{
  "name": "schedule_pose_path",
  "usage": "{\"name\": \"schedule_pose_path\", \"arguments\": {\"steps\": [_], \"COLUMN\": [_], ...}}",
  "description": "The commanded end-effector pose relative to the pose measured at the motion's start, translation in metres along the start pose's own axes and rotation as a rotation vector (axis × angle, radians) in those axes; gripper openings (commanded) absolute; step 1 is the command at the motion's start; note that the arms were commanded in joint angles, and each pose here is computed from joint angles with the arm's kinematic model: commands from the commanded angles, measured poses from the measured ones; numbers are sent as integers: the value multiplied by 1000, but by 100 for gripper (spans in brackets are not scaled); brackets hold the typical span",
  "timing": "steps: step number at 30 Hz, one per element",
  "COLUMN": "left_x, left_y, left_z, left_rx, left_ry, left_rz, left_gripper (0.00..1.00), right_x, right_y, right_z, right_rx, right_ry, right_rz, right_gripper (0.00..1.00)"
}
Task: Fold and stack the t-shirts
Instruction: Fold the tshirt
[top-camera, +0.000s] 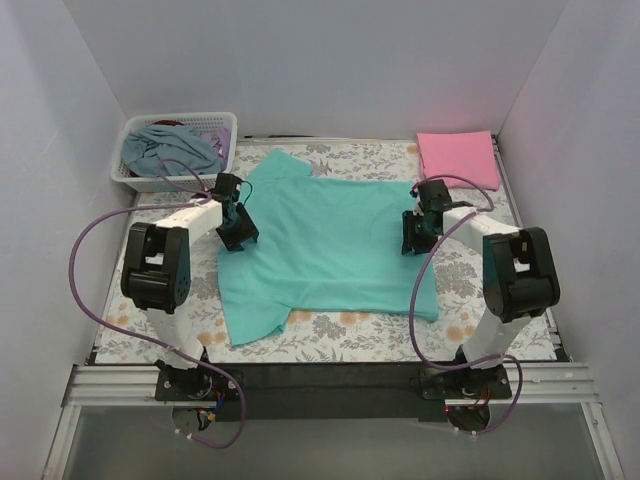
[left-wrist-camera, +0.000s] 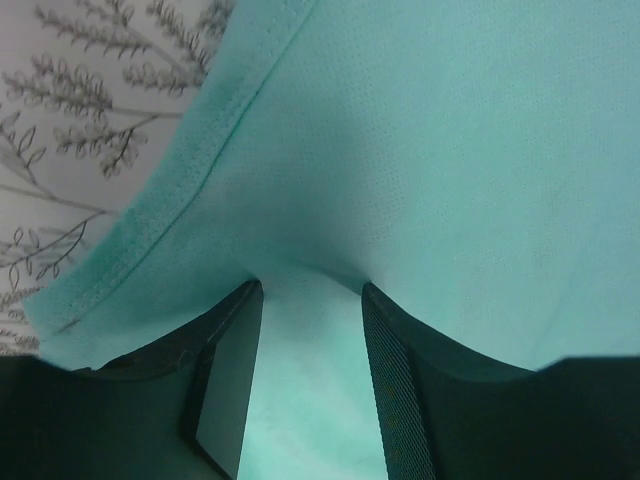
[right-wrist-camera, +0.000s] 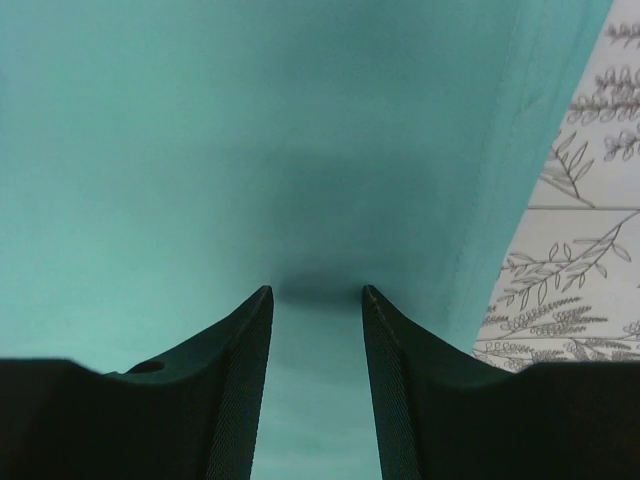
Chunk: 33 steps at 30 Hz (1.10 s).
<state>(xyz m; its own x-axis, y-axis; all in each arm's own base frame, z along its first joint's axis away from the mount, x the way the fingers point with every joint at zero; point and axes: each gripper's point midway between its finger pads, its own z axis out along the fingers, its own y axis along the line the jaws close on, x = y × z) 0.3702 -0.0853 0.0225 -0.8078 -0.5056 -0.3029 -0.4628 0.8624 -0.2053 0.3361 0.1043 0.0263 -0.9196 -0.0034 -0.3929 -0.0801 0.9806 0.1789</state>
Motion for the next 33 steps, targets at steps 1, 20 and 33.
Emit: {"name": "schedule_pose_path", "arguments": {"steps": [1,20,33], "left_x": [-25,-7,57], "left_y": [-7,-39,30], "left_z": [14,-69,-101], "left_rx": [-21,58,122], "left_ry": [-71,-189,-291], "left_rz": [-18,146,158], "left_gripper": [43,56,56], "right_x": [-44,-46,43], "right_y": [-10,51,149], "right_z": [13,-42,-33], "right_rx": [68,-76,-257], "right_ry": [-108,-190,-99], "right_rz": [-23,-81,-238], "right_gripper": [48,49,34]}}
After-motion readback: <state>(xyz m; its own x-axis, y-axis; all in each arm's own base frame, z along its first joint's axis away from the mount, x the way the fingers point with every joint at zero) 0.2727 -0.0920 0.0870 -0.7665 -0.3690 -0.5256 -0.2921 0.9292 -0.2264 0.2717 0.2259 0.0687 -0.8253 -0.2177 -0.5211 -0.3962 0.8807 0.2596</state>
